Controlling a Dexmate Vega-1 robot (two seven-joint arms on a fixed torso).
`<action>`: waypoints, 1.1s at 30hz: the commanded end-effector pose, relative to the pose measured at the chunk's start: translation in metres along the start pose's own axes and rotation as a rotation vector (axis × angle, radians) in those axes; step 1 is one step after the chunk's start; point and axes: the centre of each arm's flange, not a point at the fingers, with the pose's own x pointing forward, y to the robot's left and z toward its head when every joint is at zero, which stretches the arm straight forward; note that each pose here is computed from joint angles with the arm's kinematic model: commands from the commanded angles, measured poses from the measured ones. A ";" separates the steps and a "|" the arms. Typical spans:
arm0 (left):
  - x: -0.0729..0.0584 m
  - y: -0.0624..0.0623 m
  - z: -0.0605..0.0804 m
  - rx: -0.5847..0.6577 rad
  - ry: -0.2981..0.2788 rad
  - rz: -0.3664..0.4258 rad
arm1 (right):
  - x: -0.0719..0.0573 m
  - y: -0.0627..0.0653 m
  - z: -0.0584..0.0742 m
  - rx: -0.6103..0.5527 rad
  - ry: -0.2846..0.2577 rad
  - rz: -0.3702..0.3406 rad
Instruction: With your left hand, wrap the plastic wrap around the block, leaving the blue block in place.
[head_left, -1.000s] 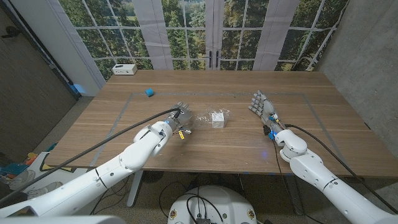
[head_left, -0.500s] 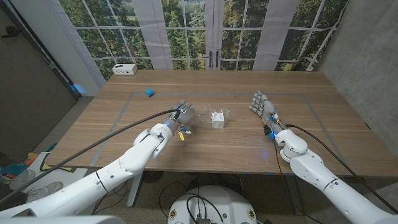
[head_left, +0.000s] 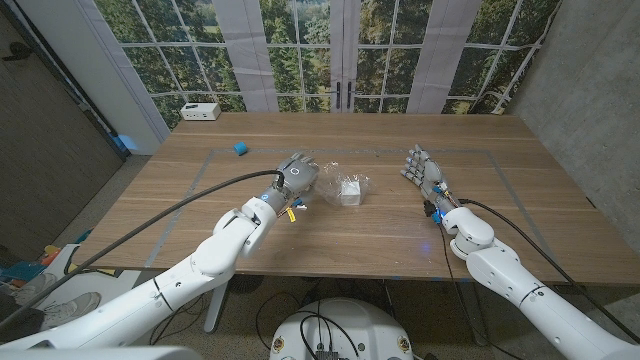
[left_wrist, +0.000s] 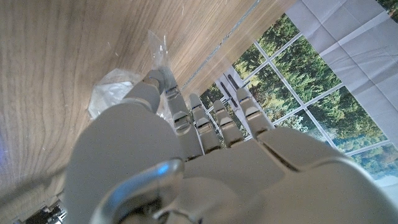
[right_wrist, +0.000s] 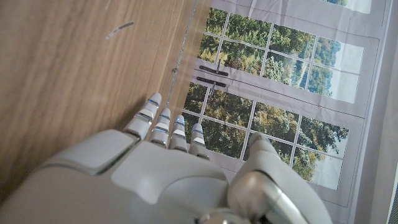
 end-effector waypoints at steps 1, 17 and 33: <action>0.008 0.013 0.005 -0.124 -0.014 0.128 | 0.000 0.000 -0.001 0.002 0.006 -0.003; 0.018 0.019 0.015 -0.155 -0.032 0.178 | 0.002 -0.001 -0.002 0.002 0.008 0.001; 0.036 0.013 0.038 -0.256 -0.051 0.202 | -0.001 -0.003 -0.003 0.009 0.011 -0.003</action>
